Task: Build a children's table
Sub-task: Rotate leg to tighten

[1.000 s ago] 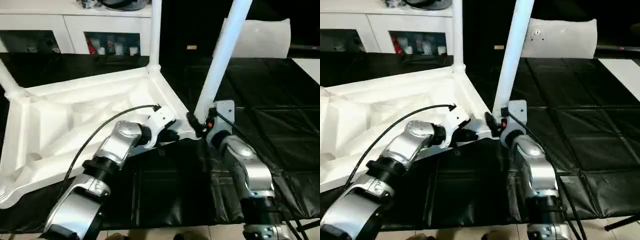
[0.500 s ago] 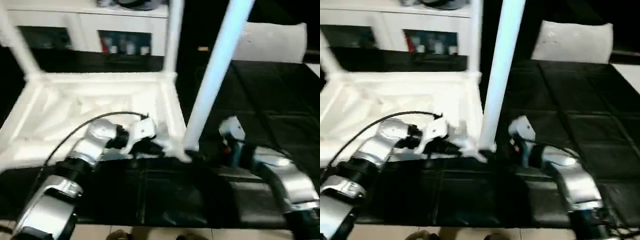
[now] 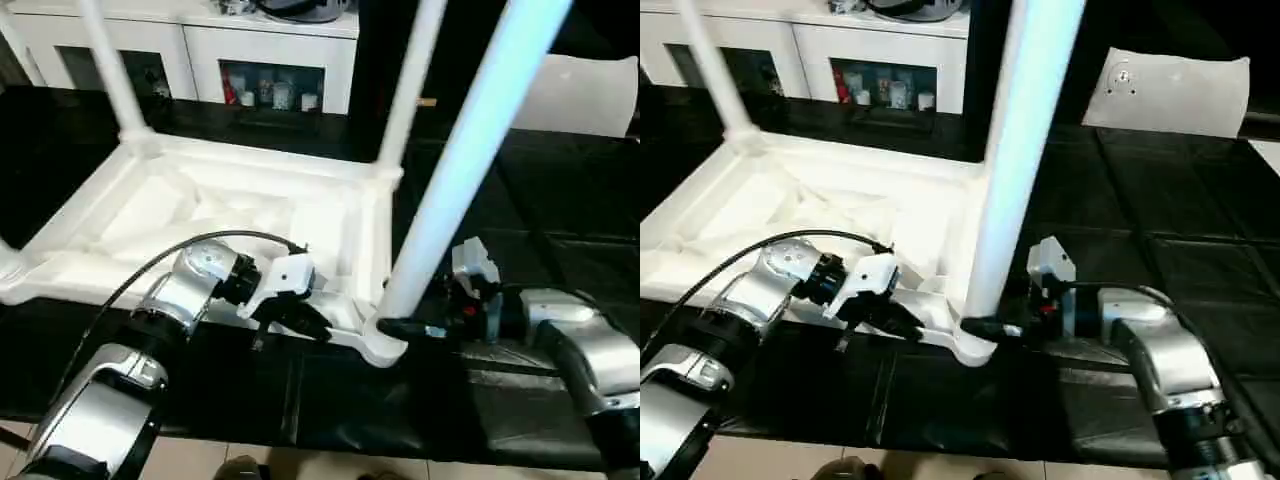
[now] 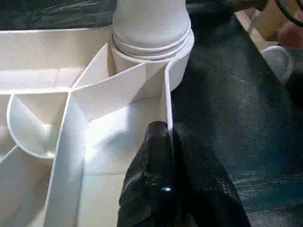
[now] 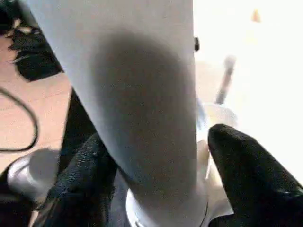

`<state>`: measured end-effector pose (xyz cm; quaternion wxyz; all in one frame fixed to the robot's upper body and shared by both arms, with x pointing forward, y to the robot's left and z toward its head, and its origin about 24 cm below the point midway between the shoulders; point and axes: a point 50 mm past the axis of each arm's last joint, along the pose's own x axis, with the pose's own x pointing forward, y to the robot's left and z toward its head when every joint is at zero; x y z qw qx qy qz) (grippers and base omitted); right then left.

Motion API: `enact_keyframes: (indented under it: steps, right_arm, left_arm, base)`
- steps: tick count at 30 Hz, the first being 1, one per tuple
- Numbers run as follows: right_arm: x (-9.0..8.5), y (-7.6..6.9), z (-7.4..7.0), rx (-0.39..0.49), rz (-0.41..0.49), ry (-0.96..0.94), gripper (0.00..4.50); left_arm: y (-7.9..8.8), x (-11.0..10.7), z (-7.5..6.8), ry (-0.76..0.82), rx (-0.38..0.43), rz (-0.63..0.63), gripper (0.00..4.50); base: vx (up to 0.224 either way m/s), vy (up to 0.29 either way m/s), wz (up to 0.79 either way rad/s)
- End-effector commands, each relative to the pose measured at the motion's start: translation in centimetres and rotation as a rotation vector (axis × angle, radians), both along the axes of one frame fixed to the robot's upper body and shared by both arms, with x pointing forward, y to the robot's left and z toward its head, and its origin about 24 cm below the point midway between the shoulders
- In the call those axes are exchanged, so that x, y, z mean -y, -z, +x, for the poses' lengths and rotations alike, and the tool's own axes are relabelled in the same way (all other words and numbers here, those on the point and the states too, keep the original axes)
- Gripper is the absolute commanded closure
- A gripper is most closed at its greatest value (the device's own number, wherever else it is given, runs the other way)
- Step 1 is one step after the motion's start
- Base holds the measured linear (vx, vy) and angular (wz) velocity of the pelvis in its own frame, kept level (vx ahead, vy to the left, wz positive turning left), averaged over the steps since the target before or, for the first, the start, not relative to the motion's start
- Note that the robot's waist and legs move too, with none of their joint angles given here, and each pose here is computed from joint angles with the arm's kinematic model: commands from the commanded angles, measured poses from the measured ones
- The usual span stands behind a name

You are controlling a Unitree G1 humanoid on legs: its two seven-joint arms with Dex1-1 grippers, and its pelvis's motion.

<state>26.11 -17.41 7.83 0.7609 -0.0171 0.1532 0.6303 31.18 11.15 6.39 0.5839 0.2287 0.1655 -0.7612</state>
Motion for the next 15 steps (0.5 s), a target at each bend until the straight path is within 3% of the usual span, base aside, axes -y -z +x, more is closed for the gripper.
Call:
enact_keyframes:
  steps: [1,9,15]
  right_arm:
    - [0.22,-0.3,-0.04,-0.02,-0.009,-0.046,1.74]
    - [0.07,-0.22,-0.1,-0.029,-0.015,-0.092,2.39]
    - [-0.07,-0.1,-0.07,-0.037,-0.014,-0.109,2.47]
  left_arm:
    - [-1.41,1.16,0.15,0.101,0.045,-0.023,4.5]
    - [-1.22,0.84,0.19,0.106,0.049,-0.007,4.5]
    - [-1.15,0.76,0.19,0.106,0.048,-0.006,4.5]
  base:
    - [0.0,0.0,0.0]
    - [0.0,0.0,0.0]
    - [0.0,0.0,0.0]
